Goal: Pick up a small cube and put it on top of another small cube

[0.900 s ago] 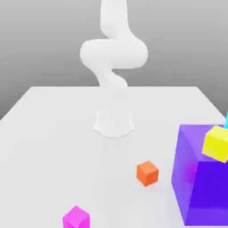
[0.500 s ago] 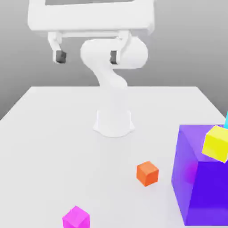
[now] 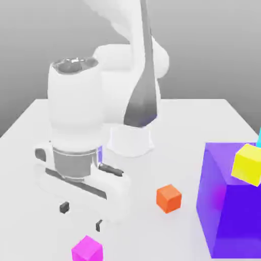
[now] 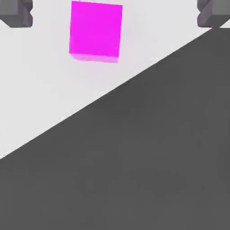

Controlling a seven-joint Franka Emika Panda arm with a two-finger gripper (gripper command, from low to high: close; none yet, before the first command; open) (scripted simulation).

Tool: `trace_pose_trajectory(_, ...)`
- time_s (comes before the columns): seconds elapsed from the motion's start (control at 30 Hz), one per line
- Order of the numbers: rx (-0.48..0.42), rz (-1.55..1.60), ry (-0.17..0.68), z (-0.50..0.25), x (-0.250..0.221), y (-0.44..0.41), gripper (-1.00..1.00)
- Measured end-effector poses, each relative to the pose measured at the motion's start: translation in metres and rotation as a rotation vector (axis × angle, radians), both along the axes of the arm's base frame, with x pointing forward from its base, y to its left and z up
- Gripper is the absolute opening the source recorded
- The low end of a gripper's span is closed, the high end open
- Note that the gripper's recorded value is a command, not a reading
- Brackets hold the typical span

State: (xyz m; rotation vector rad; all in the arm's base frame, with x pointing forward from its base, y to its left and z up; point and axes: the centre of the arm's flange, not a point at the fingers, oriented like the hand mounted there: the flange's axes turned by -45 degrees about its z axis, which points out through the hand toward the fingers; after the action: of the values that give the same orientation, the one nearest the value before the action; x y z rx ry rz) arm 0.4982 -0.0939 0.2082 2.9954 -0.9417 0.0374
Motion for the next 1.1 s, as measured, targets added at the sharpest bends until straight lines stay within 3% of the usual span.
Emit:
trace_pose_trajectory(0.17,0.009,-0.018,0.022,-0.071,-0.003,-0.002,0.00)
trace_pose_trajectory(0.2,0.009,-0.018,0.022,-0.078,-0.004,-0.002,-1.00)
trace_pose_trajectory(0.43,0.009,-0.018,0.021,-0.077,-0.004,-0.001,-1.00)
trace_pose_trajectory(0.63,-0.006,0.007,-0.013,0.003,0.010,-0.003,-1.00)
trace_pose_trajectory(0.87,0.023,0.356,-0.043,0.127,0.025,0.184,-1.00)
trace_pose_trajectory(1.1,0.021,0.758,0.010,0.232,-0.085,0.382,-1.00)
